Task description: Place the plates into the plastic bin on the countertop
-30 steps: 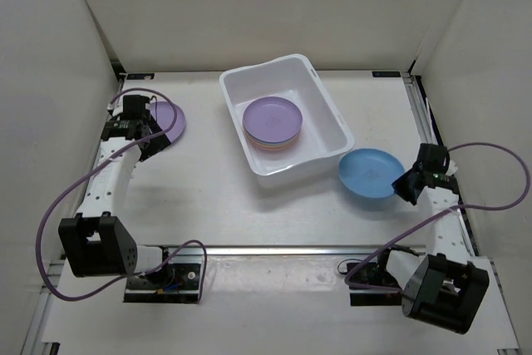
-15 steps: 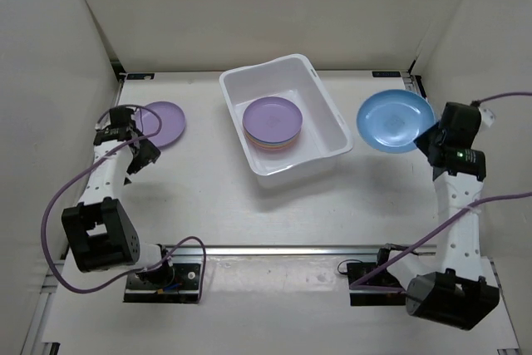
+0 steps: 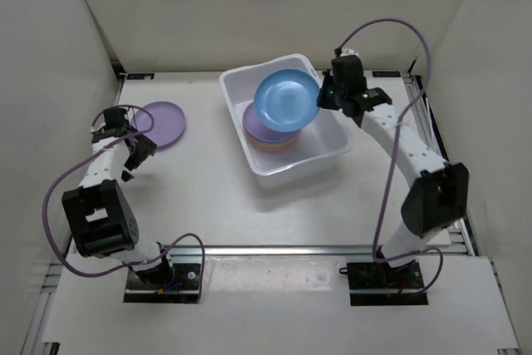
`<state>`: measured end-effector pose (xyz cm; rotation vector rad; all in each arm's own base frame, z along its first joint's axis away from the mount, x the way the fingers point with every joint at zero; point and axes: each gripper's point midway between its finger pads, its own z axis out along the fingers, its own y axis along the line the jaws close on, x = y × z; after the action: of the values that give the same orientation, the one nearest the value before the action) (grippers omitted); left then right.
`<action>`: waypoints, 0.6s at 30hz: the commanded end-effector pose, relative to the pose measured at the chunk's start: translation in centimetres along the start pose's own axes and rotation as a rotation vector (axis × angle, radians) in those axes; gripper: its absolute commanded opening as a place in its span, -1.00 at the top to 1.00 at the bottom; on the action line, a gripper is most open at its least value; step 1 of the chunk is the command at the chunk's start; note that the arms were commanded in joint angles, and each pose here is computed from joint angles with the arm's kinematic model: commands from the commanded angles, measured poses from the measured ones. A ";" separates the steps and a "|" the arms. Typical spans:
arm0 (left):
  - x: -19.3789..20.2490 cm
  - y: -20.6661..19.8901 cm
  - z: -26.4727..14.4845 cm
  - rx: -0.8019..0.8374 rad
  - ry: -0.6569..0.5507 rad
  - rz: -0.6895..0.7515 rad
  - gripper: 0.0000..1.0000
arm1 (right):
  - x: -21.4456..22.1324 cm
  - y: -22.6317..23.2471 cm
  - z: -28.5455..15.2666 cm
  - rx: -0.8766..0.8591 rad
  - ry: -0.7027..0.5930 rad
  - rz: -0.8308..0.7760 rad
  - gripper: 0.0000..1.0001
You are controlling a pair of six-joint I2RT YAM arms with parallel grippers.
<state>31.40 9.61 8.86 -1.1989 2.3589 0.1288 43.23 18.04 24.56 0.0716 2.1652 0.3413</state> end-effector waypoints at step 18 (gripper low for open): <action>-4.7 -3.9 4.7 0.041 -0.089 -0.130 -0.96 | 2.4 2.3 10.5 -0.010 0.106 -0.088 -0.80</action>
<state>36.49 10.95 6.02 -1.2925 2.2778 0.0935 49.77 22.30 13.17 -0.0109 2.3557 0.2810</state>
